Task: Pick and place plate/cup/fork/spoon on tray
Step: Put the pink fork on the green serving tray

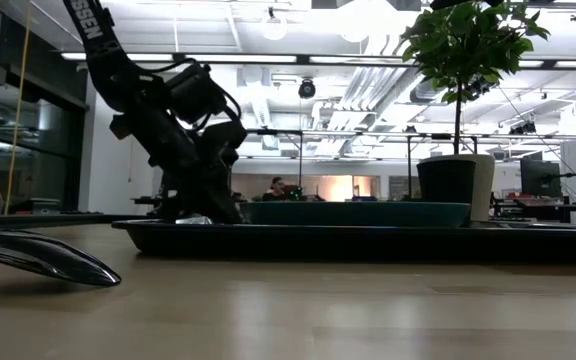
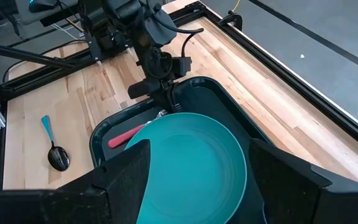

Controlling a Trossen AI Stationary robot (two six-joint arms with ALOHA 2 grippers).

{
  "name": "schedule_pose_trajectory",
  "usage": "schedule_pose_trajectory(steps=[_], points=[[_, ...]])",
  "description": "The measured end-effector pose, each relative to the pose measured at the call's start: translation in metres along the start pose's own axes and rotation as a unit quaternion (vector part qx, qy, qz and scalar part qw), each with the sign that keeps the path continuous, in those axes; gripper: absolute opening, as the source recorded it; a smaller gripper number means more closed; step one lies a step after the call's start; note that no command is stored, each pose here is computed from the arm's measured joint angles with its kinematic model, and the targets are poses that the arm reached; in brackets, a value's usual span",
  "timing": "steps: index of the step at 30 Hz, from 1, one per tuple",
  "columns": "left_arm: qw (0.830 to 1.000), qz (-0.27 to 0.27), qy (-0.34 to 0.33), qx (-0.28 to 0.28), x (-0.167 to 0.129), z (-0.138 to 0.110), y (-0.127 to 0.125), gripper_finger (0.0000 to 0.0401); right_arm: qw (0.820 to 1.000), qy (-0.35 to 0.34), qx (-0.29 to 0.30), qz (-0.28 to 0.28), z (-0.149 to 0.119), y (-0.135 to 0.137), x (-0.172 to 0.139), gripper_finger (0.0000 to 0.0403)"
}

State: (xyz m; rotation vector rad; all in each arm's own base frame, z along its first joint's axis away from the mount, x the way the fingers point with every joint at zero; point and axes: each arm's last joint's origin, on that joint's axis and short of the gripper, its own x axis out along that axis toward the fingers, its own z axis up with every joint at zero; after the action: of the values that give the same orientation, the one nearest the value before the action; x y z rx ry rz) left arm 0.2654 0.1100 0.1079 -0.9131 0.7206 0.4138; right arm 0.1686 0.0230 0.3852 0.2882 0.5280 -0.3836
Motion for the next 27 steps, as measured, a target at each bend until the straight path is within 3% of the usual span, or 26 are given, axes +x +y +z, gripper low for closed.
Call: schedule_pose_trajectory(steps=[10,27], points=[[1.0,0.019,-0.016,-0.016,0.0017,0.0008,0.0014,0.0003,1.0,0.0,0.0,0.0,-0.0001,0.0001,0.0002,0.0264],[0.999,0.028,-0.017,-0.017,0.002,-0.0002,0.0029,0.0073,1.0,0.0,0.0,0.0,-0.0001,0.0001,0.0002,0.0264]])
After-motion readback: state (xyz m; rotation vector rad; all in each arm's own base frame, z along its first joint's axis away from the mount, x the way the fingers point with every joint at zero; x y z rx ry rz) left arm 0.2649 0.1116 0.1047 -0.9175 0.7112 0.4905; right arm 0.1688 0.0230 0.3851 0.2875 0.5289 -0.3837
